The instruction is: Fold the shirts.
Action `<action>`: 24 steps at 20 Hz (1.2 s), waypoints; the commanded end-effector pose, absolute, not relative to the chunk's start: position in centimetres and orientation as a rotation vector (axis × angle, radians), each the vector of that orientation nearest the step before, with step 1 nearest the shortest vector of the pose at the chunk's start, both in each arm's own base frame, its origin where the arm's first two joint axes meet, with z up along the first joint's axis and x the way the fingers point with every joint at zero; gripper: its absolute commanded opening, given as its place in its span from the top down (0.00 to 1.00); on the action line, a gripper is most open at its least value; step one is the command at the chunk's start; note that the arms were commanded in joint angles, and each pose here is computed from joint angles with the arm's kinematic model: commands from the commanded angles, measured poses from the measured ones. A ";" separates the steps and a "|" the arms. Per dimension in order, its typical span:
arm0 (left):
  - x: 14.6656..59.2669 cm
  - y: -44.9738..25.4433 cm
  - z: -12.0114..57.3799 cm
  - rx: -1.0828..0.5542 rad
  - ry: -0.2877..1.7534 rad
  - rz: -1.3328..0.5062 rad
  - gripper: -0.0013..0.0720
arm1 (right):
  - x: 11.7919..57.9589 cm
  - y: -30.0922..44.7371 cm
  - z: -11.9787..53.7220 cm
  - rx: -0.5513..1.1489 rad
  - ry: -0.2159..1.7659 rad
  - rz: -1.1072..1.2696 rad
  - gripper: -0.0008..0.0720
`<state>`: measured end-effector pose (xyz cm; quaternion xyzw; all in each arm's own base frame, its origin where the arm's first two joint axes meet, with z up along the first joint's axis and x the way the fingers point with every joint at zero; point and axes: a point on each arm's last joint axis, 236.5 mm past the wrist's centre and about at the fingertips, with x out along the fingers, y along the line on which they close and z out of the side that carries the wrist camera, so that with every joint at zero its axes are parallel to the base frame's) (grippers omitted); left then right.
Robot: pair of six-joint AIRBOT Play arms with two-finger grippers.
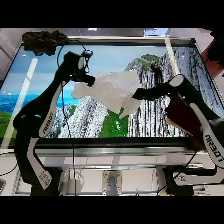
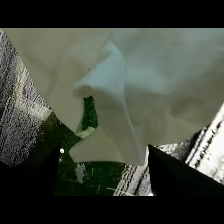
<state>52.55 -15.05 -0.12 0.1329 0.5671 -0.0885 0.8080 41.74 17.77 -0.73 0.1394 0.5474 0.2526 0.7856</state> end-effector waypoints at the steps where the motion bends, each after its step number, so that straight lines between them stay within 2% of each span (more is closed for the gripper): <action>1: 53.7 -12.4 -0.4 0.082 1.226 -0.179 0.03 | 42.9 20.8 -4.6 0.302 1.169 0.524 0.14; 6: 55.2 -11.1 -3.3 -0.218 1.265 -0.226 0.03 | 44.7 20.1 -5.3 0.323 1.128 0.448 0.14; 10: 55.6 -10.2 -7.4 -0.245 1.309 -0.200 0.03 | 44.6 20.0 -5.7 0.336 1.140 0.435 0.16; 13: 56.8 -10.5 -8.2 -0.272 1.273 -0.201 0.05 | 44.6 20.0 -6.2 0.341 1.150 0.433 0.51; 14: 57.0 -10.8 -8.2 -0.285 1.266 -0.206 0.26 | 44.6 20.1 -6.4 0.345 1.153 0.431 0.56; 16: 56.9 -11.4 -8.3 -0.300 1.267 -0.231 0.88 | 44.6 20.4 -7.1 0.371 1.167 0.428 0.56; 17: 56.8 -11.8 -8.3 -0.306 1.268 -0.251 0.96 | 44.5 20.4 -7.6 0.379 1.179 0.426 0.62; 18: 56.7 -12.5 -8.1 -0.322 1.268 -0.278 0.96 | 44.4 20.4 -8.1 0.380 1.190 0.423 0.93; 21: 56.8 -14.0 -5.7 -0.382 1.256 -0.339 0.96 | 45.0 19.9 -7.6 0.364 1.178 0.424 0.96; 24: 58.6 -13.3 0.9 -0.388 1.108 -0.353 0.96 | 47.0 17.7 -3.1 0.343 1.112 0.430 0.96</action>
